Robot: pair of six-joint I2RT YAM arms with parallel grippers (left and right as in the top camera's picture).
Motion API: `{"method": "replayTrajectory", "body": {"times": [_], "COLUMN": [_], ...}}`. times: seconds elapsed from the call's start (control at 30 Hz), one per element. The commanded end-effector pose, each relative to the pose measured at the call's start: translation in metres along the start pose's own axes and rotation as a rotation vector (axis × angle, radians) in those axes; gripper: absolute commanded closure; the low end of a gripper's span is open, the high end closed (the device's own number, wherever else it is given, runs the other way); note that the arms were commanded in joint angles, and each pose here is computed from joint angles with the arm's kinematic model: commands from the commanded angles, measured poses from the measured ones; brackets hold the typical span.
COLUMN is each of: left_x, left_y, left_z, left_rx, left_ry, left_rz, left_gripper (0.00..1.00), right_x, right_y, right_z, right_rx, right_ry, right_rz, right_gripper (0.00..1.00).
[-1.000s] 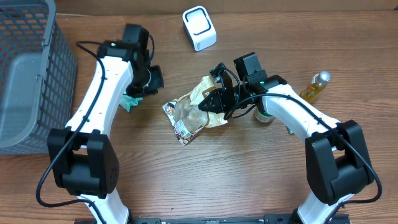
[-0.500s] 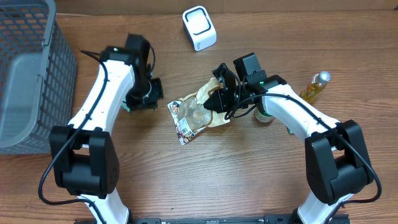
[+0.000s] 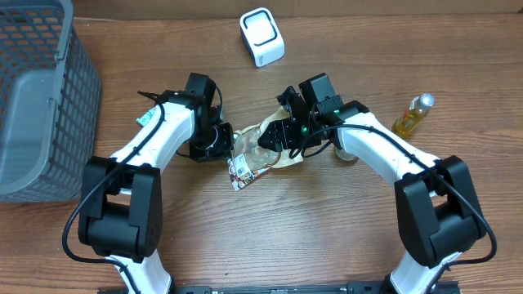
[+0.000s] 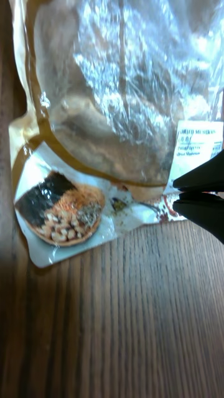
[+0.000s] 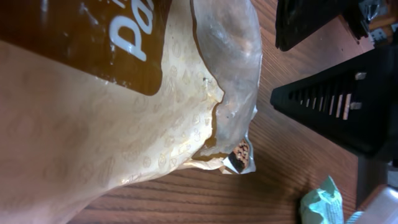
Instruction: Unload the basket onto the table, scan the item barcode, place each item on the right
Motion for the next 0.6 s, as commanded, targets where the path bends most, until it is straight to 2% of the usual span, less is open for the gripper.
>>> {"method": "replayTrajectory", "body": {"times": [0.0,0.37,0.57], "left_x": [0.005,0.004,0.004], "left_y": [-0.002,-0.024,-0.025], "left_z": [-0.002,0.011,0.011], "left_rx": [0.027,0.021,0.023], "left_ry": [-0.021,-0.032,-0.034], "left_rz": [0.023,-0.016,-0.021], "left_gripper": [0.96,0.96,0.96], "right_x": [0.001,0.014,0.014], "right_y": [-0.011,-0.034,-0.034], "right_z": [-0.005,-0.01,-0.011], "right_rx": [0.002,-0.07,-0.065], "right_ry": [-0.049,-0.091,-0.092], "right_rz": [0.022,0.079,0.077], "right_gripper": [0.31,0.29,0.23]}}
Point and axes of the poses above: each gripper's point midway between its finger pads, its own y axis back along the fingers, its own z axis along the line the jaws close on, x = y × z, the point moved 4 cm from there along y, back along the fingers, and after that the axes turned 13 degrees about y, right-handed, at the moved point
